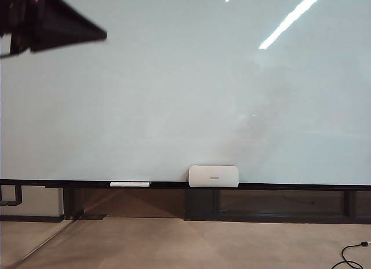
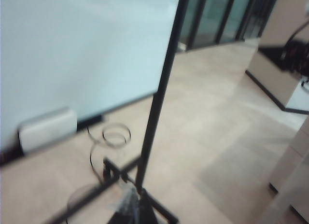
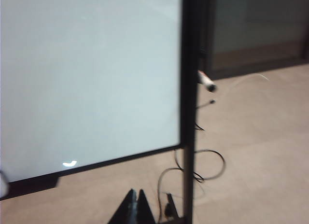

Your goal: Reach to the right to find the marker pen, pick it up, and write the number 11 on the whiteboard.

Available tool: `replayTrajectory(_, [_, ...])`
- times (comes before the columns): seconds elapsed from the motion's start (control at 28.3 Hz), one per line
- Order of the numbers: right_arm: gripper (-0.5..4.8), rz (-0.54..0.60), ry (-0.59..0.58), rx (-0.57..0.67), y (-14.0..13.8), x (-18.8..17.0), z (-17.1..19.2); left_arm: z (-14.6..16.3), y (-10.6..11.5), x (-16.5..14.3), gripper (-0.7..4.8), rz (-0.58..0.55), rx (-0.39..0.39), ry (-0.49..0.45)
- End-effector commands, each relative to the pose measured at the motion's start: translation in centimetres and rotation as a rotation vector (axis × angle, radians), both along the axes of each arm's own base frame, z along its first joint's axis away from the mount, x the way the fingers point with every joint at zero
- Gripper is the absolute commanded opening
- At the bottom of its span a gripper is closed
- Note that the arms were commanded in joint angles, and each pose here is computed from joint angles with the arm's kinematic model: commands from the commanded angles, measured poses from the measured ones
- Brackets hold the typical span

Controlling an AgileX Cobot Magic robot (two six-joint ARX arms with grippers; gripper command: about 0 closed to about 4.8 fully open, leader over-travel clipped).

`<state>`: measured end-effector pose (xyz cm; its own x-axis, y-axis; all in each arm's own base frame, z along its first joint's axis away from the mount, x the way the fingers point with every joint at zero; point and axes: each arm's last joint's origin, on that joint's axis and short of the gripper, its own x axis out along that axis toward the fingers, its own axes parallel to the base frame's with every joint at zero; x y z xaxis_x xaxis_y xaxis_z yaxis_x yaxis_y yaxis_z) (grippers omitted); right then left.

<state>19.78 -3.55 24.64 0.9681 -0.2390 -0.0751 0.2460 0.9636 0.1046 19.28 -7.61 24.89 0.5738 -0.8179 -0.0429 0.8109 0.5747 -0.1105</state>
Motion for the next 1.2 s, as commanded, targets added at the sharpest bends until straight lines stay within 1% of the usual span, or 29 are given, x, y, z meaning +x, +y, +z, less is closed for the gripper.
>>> replayTrajectory(0.04, [-0.06, -0.001, -0.006, 0.061, -1.1, 0.4, -0.3, 2.1, -0.1, 0.3, -0.06, 0.003, -0.015, -0.134])
replayTrajectory(0.11, [-0.06, -0.024, 0.002, 0.073, -1.8, 0.8, -0.8, 2.9, -0.2, 0.4, -0.06, 0.001, -0.016, -0.172])
replayTrajectory(0.25, [-0.06, 0.000, -0.006, 0.074, -2.2, 2.0, -1.6, 3.3, -0.2, 0.5, -0.06, -0.002, -0.023, -0.201])
replayTrajectory(0.35, [-0.06, 0.008, -0.055, 0.039, -2.4, 2.8, -1.8, 3.2, -0.3, 0.7, -0.06, -0.006, -0.022, -0.206])
replayTrajectory(0.42, [-0.06, 0.011, -0.102, 0.014, -2.5, 3.5, -1.9, 3.0, -0.5, 0.8, -0.06, -0.010, -0.007, -0.205])
replayTrajectory(0.5, [-0.06, 0.011, -0.117, 0.006, -2.7, 4.1, -2.5, 2.6, -0.6, 1.2, -0.06, -0.009, 0.006, -0.201])
replayTrajectory(0.64, [-0.06, -0.001, -0.062, -0.021, -3.4, 5.7, -4.0, 1.6, -0.8, 2.0, -0.06, -0.016, 0.023, -0.165])
replayTrajectory(0.78, [-0.06, -0.017, -0.039, -0.019, -4.3, 7.3, -4.9, 0.6, -1.0, 2.4, -0.06, -0.010, 0.025, -0.178])
replayTrajectory(0.88, [-0.06, -0.040, -0.040, -0.021, -5.2, 8.0, -4.8, 0.2, -1.1, 2.8, -0.06, -0.006, 0.025, -0.175])
replayTrajectory(1.06, [-0.06, -0.080, -0.082, -0.056, -6.8, 8.5, -3.4, -0.9, -1.3, 3.7, -0.06, 0.008, 0.036, -0.164])
replayTrajectory(1.2, [-0.06, -0.071, -0.090, -0.062, -7.5, 8.7, -3.2, -1.5, -1.5, 4.5, -0.06, 0.009, 0.029, -0.185])
